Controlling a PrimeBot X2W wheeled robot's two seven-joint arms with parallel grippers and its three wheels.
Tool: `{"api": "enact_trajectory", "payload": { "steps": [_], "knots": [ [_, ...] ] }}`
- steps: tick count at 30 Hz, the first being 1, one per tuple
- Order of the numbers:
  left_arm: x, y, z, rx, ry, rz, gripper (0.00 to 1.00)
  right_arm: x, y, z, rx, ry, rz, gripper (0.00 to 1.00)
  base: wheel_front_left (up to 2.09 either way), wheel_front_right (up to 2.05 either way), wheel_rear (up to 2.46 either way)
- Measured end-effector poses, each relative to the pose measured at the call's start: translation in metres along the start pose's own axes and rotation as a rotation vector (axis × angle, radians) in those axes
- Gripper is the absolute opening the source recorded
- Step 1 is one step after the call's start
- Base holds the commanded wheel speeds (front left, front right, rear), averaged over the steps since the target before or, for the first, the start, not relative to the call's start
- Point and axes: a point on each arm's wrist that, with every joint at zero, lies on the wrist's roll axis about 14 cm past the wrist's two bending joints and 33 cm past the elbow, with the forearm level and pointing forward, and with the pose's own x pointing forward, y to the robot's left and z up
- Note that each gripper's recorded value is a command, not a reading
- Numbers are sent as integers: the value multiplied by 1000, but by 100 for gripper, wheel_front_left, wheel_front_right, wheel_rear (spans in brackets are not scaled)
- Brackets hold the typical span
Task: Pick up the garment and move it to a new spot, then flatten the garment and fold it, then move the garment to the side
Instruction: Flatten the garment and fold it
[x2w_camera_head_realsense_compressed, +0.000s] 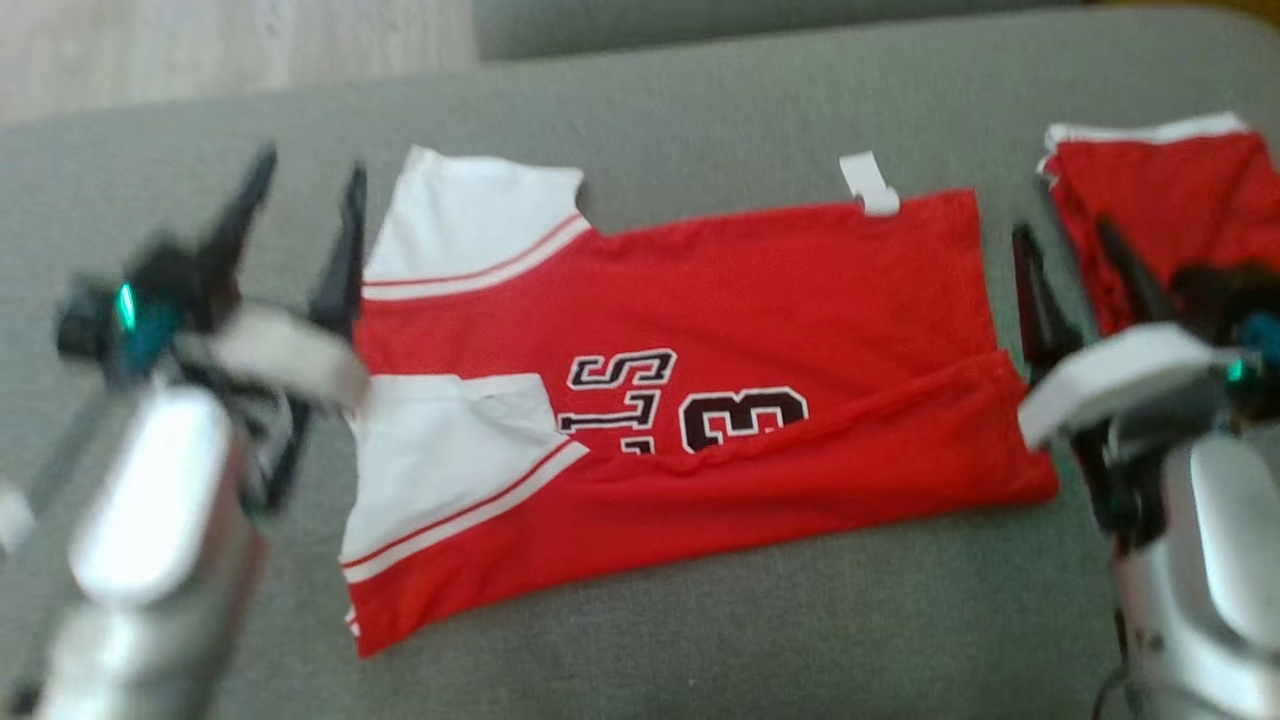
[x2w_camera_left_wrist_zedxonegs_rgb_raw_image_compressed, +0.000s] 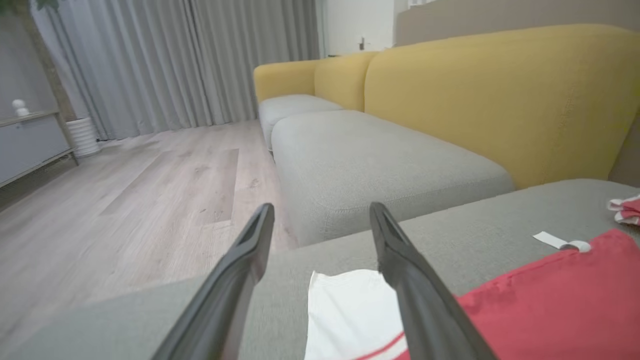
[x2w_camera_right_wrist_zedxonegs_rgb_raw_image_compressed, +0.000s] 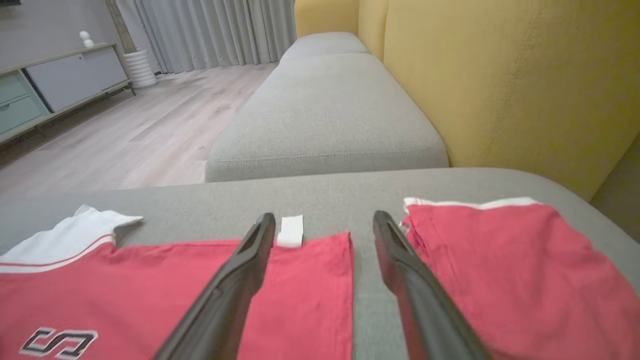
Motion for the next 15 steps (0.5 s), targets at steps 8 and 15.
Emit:
{"api": "enact_trajectory", "payload": {
  "steps": [8, 15],
  "knots": [
    [81, 17, -45, 123, 326, -102, 100, 50, -8, 26, -35, -77, -2, 100, 0, 0, 0],
    [110, 25, -111, 132, 595, -104, 100, 62, -22, 6, -41, -49, -31, 100, 0, 0, 0]
  ]
}}
